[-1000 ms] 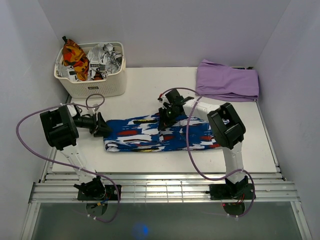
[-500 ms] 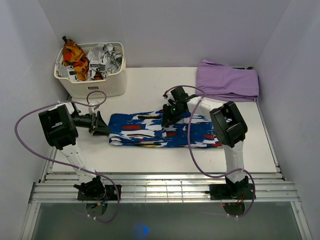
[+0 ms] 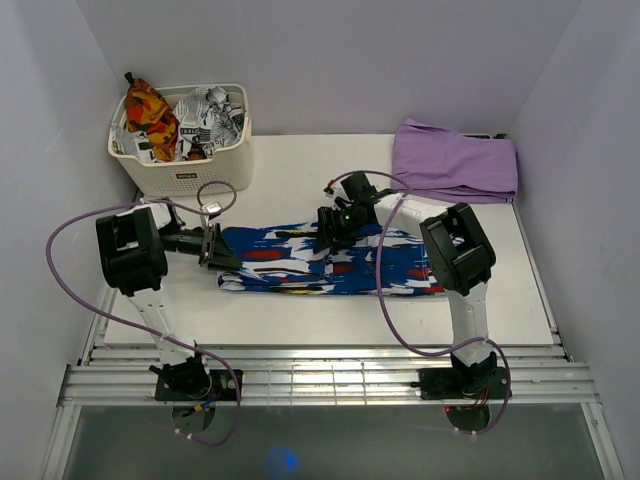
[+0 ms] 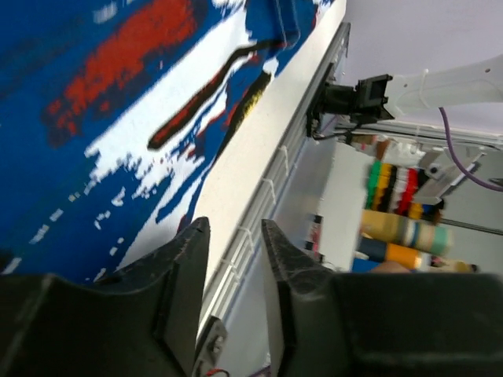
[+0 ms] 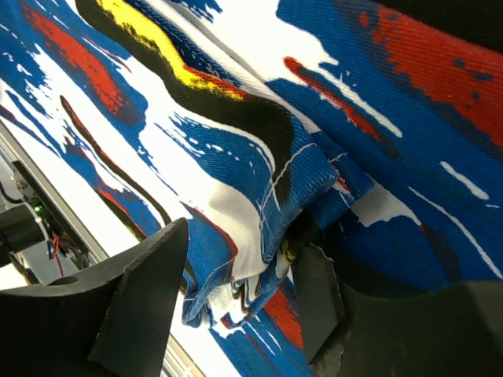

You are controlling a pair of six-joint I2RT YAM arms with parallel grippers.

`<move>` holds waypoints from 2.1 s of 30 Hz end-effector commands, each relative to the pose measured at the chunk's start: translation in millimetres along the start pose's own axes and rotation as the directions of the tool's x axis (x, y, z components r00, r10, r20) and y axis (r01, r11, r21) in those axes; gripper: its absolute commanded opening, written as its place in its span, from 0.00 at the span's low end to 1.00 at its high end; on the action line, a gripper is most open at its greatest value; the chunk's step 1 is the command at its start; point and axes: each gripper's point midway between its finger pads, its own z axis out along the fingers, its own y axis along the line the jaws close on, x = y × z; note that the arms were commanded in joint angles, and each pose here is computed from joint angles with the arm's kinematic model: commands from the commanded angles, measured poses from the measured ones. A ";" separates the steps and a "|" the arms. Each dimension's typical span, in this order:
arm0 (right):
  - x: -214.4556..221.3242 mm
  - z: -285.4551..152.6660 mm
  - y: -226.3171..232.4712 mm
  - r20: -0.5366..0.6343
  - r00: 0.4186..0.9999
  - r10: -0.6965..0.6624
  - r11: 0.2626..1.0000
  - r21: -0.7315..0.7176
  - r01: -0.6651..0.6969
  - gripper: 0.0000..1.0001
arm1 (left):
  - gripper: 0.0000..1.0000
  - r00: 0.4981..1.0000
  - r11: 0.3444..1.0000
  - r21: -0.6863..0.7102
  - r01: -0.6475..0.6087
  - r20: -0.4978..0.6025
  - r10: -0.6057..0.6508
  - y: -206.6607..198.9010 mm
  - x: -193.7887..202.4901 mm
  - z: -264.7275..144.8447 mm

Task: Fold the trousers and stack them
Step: Fold the trousers

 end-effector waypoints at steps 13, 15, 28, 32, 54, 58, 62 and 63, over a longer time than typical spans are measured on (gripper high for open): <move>25.9 3.0 -53.4 -0.055 0.995 0.086 0.990 0.114 -0.079 0.60 | 0.48 0.974 0.958 -0.189 0.216 -0.023 -0.224 84.6 41.8 -10.1; 23.4 1.7 -47.8 -0.056 0.996 0.074 0.994 0.089 -0.069 0.63 | 0.52 0.988 0.982 -0.109 0.151 0.023 -0.150 53.4 18.0 -18.6; 1.2 -45.5 -10.5 0.013 0.997 -0.076 0.996 0.056 0.075 0.98 | 0.54 0.950 0.991 -0.075 -0.113 0.285 0.130 -2.1 -91.5 -41.2; 0.7 -60.3 -21.1 0.000 0.991 -0.135 0.984 0.115 0.134 0.90 | 0.53 0.938 0.984 -0.179 -0.008 0.339 0.069 47.8 -104.7 -27.0; 26.8 -30.5 17.6 -0.064 0.973 -0.224 0.970 -0.113 0.216 0.53 | 0.77 0.970 0.845 -0.529 0.080 0.237 0.057 82.6 -33.0 -83.1; 37.7 -10.7 -6.3 -0.116 0.974 -0.195 0.980 -0.068 0.188 0.49 | 0.76 0.982 0.846 -0.523 0.108 0.186 -0.010 103.0 -6.1 -68.5; 45.4 2.7 -26.6 -0.164 0.968 -0.189 0.982 -0.025 0.187 0.48 | 0.69 0.985 0.877 -0.467 0.113 0.169 -0.037 112.5 2.6 -45.6; 47.2 5.6 -31.1 -0.173 0.967 -0.186 0.982 -0.015 0.186 0.47 | 0.68 0.985 0.890 -0.443 0.109 0.171 -0.036 109.9 0.8 -40.1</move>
